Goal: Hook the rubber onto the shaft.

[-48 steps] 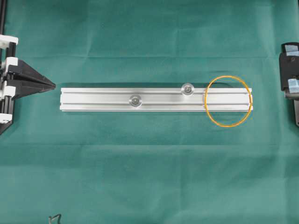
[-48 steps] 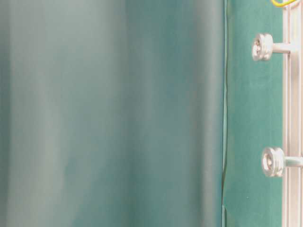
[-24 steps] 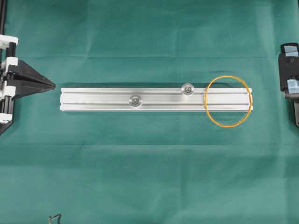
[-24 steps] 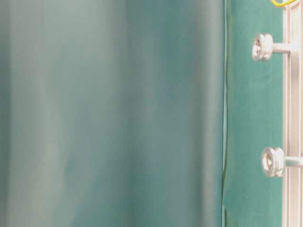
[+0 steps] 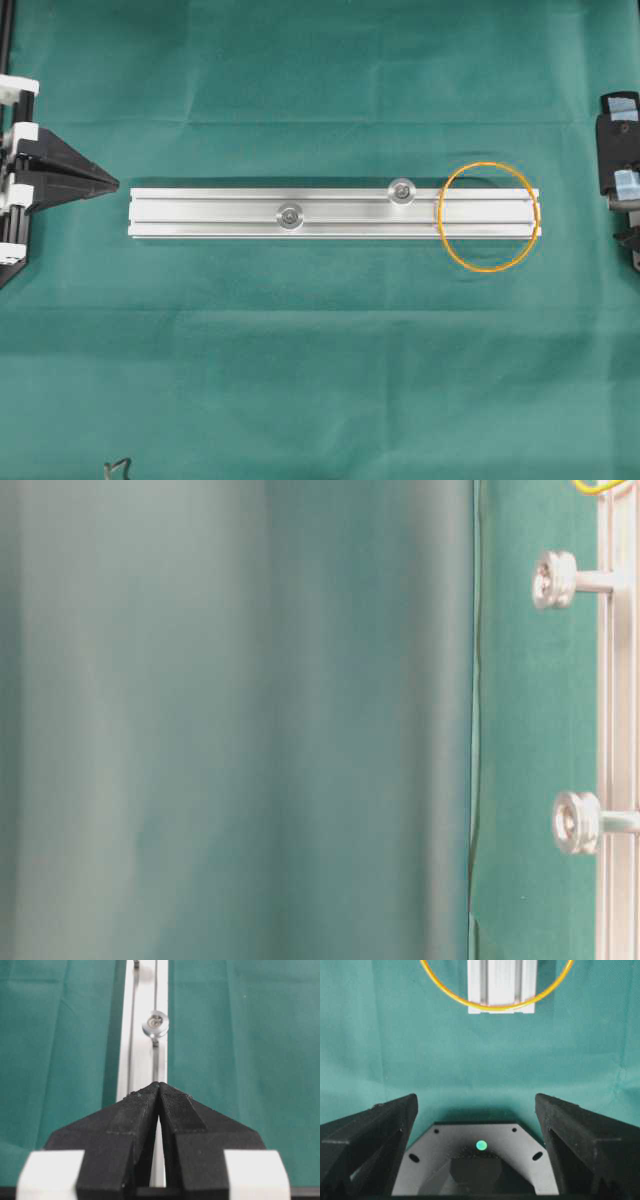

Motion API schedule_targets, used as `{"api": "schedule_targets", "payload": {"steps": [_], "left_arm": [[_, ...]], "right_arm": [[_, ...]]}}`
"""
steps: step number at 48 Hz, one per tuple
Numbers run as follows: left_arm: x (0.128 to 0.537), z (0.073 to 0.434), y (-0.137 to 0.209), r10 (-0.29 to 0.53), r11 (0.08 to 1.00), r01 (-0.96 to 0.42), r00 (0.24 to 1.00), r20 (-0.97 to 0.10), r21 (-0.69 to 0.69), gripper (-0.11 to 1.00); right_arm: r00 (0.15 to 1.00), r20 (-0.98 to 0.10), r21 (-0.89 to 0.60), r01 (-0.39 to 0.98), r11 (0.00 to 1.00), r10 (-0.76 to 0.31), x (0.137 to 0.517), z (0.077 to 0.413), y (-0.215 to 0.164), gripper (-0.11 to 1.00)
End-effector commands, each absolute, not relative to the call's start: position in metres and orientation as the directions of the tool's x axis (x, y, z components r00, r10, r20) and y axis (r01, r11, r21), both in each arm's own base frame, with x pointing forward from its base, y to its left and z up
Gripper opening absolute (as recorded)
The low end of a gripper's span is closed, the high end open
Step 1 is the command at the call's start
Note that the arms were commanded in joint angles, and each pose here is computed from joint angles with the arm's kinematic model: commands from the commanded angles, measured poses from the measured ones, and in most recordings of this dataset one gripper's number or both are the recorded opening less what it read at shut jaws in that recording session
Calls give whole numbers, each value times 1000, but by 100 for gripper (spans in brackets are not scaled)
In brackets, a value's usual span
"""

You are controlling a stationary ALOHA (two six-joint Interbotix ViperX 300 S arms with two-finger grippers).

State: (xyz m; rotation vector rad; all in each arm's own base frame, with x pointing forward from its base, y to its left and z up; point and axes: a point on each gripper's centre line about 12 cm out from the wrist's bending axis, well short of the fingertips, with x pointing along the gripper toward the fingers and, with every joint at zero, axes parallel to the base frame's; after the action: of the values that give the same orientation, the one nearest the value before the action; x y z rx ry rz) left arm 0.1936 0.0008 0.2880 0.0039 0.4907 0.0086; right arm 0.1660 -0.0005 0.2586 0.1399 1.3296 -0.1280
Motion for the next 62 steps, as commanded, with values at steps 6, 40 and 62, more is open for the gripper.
{"api": "schedule_targets", "payload": {"steps": [6,40,62], "left_arm": [[196,300,1,10,1000,-7,895,-447,7,0],[197,300,1,10,1000,-7,895,-445,7,0],[197,301,1,10,1000,-7,896,-444,7,0]], "right_arm": [[255,-967,33,172,985,-12,169,266,0,97],[282,-959,37,171,985,-13,198,265,0,96],[296,-955,30,169,985,-22,248,261,-1,96]]}}
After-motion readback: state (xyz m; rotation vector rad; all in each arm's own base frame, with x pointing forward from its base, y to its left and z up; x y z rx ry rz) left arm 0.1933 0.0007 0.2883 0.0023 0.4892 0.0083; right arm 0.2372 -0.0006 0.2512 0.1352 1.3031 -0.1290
